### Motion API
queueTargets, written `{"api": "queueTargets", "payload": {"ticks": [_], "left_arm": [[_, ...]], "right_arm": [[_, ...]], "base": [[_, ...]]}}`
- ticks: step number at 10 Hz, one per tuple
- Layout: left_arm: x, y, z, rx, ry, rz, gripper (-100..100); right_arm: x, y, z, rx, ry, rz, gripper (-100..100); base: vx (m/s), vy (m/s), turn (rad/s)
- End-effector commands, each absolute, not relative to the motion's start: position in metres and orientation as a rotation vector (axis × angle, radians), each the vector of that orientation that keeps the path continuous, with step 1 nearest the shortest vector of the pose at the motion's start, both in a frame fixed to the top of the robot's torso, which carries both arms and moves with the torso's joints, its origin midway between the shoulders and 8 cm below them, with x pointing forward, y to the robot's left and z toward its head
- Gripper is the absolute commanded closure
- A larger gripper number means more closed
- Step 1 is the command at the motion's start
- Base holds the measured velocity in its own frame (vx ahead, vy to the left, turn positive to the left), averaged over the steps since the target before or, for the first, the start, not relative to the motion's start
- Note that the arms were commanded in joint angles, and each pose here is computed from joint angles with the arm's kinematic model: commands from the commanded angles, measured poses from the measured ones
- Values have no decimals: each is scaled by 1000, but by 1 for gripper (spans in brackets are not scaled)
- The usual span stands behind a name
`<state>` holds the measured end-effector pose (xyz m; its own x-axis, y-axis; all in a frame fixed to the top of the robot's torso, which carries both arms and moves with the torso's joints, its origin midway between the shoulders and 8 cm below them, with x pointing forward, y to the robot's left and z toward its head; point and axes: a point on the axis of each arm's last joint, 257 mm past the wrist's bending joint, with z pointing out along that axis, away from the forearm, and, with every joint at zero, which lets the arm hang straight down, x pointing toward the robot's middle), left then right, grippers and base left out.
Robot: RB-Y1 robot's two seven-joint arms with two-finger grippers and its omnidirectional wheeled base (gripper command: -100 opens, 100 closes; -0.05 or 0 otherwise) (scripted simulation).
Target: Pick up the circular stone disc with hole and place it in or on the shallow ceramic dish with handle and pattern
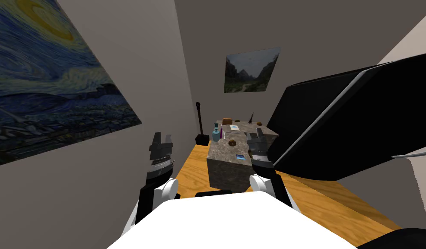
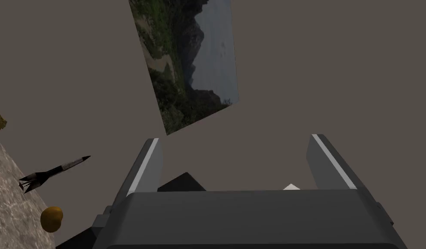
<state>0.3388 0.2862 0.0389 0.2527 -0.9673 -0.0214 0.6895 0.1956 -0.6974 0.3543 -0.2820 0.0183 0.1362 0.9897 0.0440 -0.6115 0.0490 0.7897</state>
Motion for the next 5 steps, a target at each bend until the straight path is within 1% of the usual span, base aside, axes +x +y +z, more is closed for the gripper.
{"api": "queueTargets", "payload": {"ticks": [1,2,4,5], "left_arm": [[339,286,39,-641,523,-1237,0],[339,286,39,-641,523,-1237,0],[339,286,39,-641,523,-1237,0],[339,286,39,-641,523,-1238,0]], "right_arm": [[357,-276,12,758,661,1350,-100],[359,-270,6,744,698,1354,-100],[363,-257,-12,722,779,1364,-100],[363,-255,-13,710,795,1364,-100]], "base": [[-65,17,29],[-145,40,49],[-204,39,68],[-154,32,12]]}}
